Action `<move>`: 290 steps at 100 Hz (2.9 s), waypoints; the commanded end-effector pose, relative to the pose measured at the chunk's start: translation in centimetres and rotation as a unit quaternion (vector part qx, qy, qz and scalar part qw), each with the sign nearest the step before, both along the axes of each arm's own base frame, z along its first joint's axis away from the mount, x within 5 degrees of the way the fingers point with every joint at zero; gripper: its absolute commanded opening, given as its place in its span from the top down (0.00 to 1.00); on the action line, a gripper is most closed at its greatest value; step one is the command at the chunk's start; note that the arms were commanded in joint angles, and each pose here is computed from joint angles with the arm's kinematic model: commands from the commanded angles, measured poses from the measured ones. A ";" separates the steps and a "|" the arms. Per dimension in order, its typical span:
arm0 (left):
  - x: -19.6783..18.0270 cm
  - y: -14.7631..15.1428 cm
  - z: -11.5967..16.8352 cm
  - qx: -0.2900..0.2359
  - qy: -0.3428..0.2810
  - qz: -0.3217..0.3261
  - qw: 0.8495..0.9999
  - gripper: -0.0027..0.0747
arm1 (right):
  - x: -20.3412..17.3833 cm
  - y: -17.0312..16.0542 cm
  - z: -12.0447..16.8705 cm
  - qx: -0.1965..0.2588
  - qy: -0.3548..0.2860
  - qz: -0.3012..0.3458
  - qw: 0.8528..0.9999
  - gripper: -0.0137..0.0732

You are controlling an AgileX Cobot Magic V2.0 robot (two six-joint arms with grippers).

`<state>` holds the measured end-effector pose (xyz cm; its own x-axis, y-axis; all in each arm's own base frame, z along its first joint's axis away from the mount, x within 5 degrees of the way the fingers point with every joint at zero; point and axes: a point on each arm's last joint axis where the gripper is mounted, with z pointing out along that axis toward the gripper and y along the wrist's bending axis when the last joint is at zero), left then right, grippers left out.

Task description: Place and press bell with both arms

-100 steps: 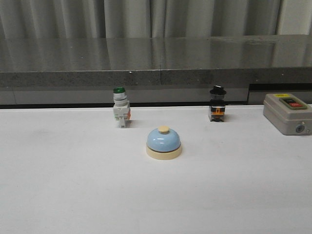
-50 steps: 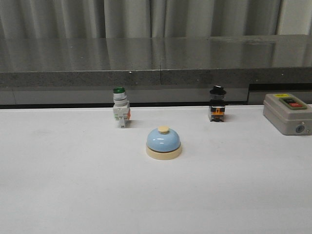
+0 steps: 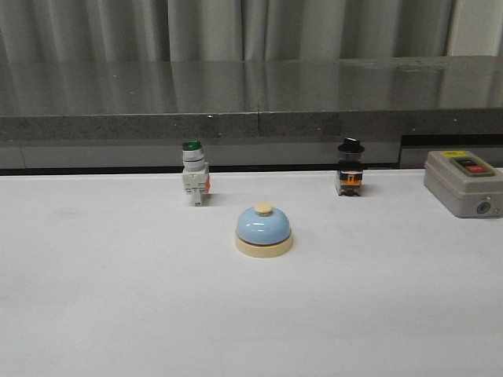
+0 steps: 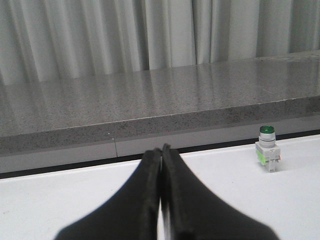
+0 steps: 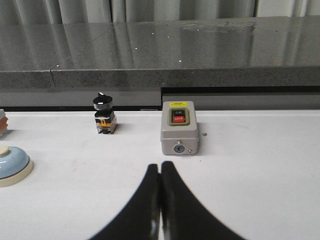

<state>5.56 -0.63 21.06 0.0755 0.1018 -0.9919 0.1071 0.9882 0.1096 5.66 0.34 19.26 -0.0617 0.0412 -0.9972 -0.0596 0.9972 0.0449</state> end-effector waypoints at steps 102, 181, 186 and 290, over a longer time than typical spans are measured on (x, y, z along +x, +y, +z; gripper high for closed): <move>-0.1 -0.1 -0.4 -0.014 -0.037 -0.006 0.999 0.99 | -0.2 0.0 1.7 0.000 -0.073 -0.002 0.997 0.92; -0.1 -0.1 -0.4 -0.014 -0.037 -0.006 0.999 0.99 | 4.1 0.0 15.0 -0.015 0.188 -0.012 0.982 0.92; -0.1 -0.1 -0.4 -0.014 -0.037 -0.006 0.999 0.99 | 5.2 0.1 15.5 -0.016 0.214 -0.012 0.977 0.92; -0.1 -0.1 -0.4 -0.014 -0.037 -0.006 0.999 0.99 | 23.4 12.6 10.6 -0.062 0.402 0.167 0.898 0.92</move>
